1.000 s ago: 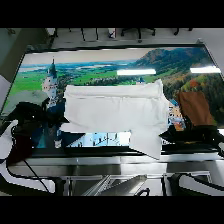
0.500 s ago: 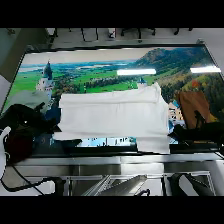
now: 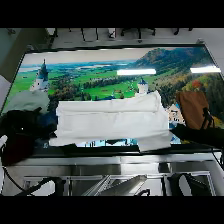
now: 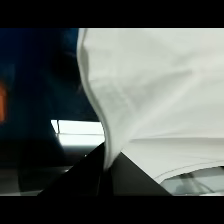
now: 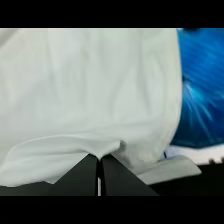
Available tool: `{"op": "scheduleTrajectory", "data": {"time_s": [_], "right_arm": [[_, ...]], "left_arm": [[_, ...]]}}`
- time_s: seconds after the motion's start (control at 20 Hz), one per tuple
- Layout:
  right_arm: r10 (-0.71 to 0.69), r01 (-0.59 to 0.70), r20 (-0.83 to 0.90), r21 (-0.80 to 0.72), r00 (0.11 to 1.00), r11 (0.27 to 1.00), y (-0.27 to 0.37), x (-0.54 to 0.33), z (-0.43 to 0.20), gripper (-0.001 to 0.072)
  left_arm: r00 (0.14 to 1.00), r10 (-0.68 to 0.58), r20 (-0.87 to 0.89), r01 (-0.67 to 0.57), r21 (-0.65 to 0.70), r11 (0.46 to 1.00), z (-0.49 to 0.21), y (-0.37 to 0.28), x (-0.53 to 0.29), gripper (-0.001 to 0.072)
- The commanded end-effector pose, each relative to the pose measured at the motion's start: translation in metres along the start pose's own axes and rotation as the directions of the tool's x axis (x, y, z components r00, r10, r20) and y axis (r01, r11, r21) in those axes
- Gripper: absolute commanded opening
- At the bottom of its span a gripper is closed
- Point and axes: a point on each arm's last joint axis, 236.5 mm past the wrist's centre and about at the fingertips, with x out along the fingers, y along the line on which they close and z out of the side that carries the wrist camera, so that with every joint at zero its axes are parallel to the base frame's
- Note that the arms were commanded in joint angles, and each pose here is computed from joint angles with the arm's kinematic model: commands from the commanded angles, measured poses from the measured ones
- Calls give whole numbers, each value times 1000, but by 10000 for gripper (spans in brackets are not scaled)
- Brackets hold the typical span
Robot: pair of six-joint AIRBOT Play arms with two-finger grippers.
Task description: Fold the shirts.
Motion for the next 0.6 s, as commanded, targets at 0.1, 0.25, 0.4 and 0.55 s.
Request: {"op": "scheduleTrajectory", "data": {"time_s": [0.1,0.25,0.4,0.55], "right_arm": [[66,-59,110,-65,992,996,35,31,87,25],[63,-54,86,-106,994,993,52,72,124,25],[60,-51,67,-128,996,990,61,113,153,26],[51,-49,18,-119,999,992,54,145,160,26]], "left_arm": [[991,-42,126,40,13,999,72,-27,-38,14],[990,-44,131,34,78,996,112,-48,-25,14],[990,-43,135,35,57,998,152,-54,-5,14],[995,-47,88,45,22,999,172,-49,19,14]]}}
